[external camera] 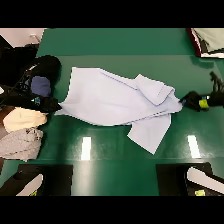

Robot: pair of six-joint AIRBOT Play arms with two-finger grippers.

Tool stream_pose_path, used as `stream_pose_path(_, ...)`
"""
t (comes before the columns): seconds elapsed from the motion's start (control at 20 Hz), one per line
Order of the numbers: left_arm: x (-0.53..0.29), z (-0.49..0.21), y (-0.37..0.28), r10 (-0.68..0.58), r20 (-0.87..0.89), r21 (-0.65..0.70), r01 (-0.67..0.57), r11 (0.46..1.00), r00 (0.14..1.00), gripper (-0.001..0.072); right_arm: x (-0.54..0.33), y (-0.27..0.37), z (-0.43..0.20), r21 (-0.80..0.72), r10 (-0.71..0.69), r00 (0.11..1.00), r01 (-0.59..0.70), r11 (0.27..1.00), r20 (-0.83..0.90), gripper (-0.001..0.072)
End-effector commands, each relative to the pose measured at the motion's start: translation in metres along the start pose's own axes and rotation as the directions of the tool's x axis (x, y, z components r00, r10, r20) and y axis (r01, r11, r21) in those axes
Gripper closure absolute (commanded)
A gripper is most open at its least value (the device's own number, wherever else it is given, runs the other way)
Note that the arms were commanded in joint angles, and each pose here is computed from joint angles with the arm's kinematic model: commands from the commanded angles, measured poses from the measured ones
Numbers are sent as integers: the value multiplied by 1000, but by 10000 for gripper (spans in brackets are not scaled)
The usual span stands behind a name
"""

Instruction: Fold the shirts.

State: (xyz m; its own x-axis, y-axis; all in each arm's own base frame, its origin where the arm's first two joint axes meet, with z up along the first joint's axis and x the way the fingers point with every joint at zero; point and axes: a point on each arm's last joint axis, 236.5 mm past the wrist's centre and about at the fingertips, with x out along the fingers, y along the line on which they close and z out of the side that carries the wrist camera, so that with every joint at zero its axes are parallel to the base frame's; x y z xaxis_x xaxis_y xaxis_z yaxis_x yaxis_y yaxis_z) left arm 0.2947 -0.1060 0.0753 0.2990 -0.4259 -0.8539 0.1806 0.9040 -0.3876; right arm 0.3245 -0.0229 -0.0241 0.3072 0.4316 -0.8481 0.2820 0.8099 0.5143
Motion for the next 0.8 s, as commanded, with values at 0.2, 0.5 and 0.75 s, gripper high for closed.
stream_pose_path(0.2, 1, 9, 0, -1, 34, 9, 1, 1000, 999, 685, 36, -18, -76, 47, 1, 996, 3, 999, -88, 287)
stream_pose_path(0.5, 1, 5, 0, -3, 19, 10, 3, 1000, 1000, 685, 69, 7, -71, -58, -16, 990, 8, 998, -137, 411)
stream_pose_path(0.75, 1, -1, -2, -9, -11, 9, 9, 1000, 1000, 686, 47, 28, -54, -116, 1, 995, -13, 993, -102, 700)
